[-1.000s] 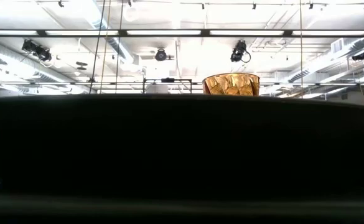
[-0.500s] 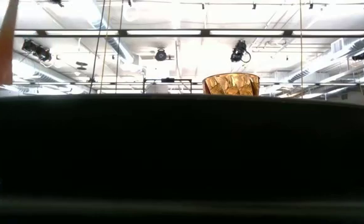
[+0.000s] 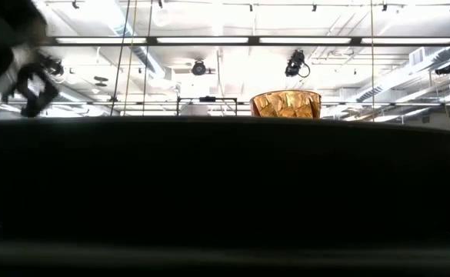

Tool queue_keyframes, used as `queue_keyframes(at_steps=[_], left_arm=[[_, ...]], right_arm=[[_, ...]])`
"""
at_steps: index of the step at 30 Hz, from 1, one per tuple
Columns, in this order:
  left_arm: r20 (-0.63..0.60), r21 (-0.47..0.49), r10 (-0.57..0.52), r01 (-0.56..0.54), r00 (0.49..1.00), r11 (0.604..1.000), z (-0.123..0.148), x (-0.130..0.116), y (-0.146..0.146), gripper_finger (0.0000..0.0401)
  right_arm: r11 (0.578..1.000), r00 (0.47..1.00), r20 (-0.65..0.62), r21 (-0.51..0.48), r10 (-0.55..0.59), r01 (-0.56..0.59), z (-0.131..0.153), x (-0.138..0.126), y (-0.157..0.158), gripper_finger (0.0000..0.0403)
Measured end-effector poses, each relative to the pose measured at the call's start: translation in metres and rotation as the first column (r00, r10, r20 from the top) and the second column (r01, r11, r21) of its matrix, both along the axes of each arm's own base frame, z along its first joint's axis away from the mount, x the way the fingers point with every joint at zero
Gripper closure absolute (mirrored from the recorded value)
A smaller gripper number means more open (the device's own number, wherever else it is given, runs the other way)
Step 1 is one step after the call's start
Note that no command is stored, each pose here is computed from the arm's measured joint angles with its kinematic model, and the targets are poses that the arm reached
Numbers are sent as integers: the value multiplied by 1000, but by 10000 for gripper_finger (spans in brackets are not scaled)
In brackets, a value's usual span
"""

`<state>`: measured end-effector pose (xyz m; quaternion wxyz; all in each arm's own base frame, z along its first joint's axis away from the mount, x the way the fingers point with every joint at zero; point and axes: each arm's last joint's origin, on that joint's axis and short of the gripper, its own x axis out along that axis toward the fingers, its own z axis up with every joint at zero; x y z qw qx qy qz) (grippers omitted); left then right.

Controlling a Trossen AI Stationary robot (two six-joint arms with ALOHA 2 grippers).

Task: Pick and place plate/cup/fork/spoon on tray
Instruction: Put the orange fork beside the black plate on the black tray

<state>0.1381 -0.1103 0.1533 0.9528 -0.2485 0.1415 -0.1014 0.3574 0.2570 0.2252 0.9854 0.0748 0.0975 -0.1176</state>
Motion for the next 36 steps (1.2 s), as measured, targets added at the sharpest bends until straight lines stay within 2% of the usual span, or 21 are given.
queue_keyframes(at_steps=[4,11,17,27,32,36], left_arm=[[-84,-139,106,-117,991,983,-17,-6,12,301],[-192,-218,176,-217,965,952,-25,-7,15,301],[-239,-193,189,-237,952,952,-30,-9,17,293],[-284,-107,238,-277,929,955,-38,-11,21,236],[-339,-58,241,-276,910,959,-43,-12,25,231],[-434,-6,233,-262,870,965,-38,-9,22,230]], right_arm=[[1000,1000,-10,11,11,-11,-1,5,-6,220],[999,999,-18,14,31,-31,-1,8,-9,220],[999,999,-18,12,34,-34,-1,7,-8,220],[999,999,-18,8,45,-45,-1,4,-5,220],[997,999,-27,-66,27,-29,0,4,-6,220],[990,997,-76,-140,0,-11,-4,10,-16,220]])
